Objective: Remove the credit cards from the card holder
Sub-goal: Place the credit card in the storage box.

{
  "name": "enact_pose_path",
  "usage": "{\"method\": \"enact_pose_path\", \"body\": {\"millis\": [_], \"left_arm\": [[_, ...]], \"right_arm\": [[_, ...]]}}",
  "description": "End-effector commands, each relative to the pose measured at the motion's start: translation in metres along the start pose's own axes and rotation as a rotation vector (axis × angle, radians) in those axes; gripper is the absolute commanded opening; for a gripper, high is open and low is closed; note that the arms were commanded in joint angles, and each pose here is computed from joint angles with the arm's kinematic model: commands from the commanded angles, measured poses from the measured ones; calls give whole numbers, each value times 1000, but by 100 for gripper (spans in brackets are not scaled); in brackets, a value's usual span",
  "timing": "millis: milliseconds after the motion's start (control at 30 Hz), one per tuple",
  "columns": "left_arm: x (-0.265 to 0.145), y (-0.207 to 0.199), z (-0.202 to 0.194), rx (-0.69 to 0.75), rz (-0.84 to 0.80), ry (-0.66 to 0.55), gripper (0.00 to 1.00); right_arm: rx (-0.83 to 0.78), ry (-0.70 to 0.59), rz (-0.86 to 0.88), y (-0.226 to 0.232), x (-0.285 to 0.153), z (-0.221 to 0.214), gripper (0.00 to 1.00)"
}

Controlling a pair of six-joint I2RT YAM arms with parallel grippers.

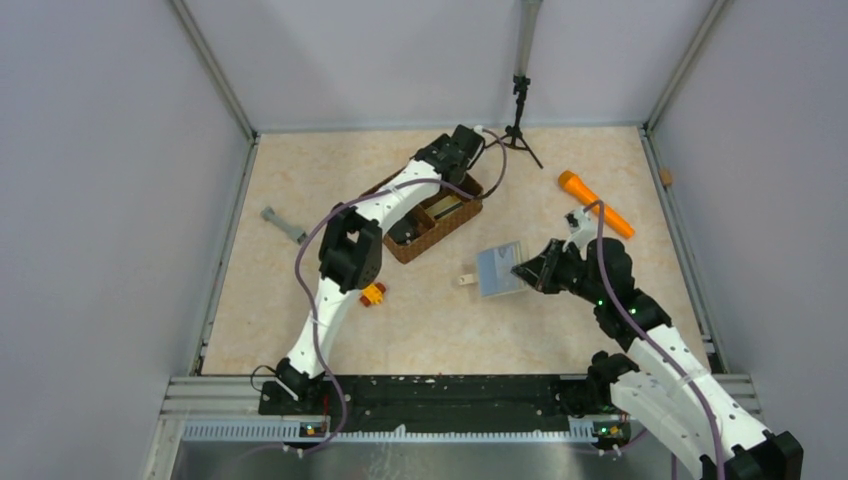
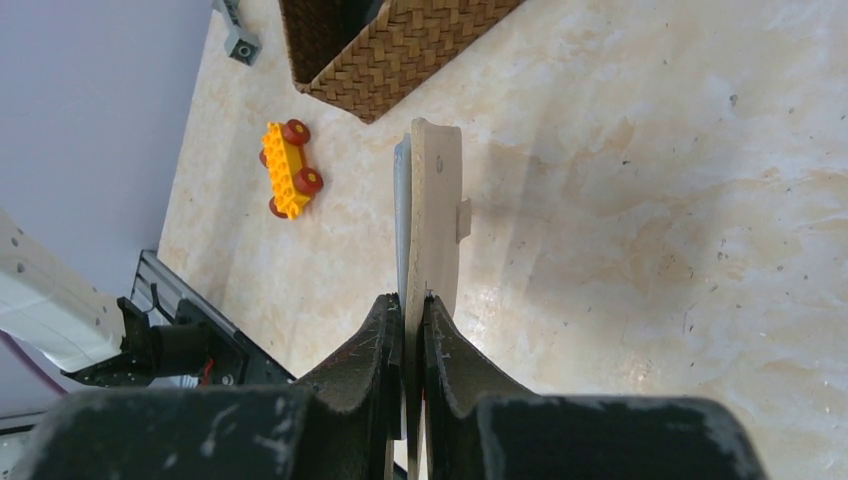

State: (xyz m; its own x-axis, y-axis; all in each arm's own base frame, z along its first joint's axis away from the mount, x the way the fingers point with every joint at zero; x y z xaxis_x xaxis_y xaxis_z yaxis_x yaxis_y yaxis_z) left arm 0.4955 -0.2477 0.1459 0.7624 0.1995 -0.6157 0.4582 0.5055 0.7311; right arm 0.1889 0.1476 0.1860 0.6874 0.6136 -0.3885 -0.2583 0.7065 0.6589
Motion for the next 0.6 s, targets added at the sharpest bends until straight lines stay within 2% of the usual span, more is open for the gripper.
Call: {"method": "enact_pose_path", "body": {"millis": [0,133,167,200,233,300,433,567], "left_arm": [[-69,63,19,-185,79,-133,60],[-113,69,10,-260,43,-190,63],[-123,66,5,-285,16,-200,71],[-134,66,1,-328,-6,-214,92],[-143,64,-4,-383,-34,-226,98],[-171,58,-13,-524,-148,-289,99],[-197,18,-46,-736,-368,-343,99],[-225,-2,-74,-944,-504,-441,99]], "right_arm": [[5,-53,46,6,1,7,0],[38,-28,91,8,7,1,0],[46,-19,113,11,7,-1,0],[57,-14,135,13,8,-1,0],[69,-7,156,15,8,-3,0],[93,6,196,20,8,-6,0],[103,-14,271,28,5,-6,0],[107,-15,323,33,1,-8,0]]}}
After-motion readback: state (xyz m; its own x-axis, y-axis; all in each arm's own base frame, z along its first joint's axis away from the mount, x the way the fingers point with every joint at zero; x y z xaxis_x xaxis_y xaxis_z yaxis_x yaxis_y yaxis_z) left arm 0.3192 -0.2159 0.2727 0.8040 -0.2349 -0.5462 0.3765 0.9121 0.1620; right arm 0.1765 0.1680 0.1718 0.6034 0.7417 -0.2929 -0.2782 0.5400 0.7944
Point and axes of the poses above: each gripper's point midway between its finger pads, its own x axis out along the fingers, its own y axis along the line the jaws close on, z = x × y, the point moved 4 cm from there along -x, back along the fingers, and after that the axes turned 3 degrees about x, right-handed, at the moved point
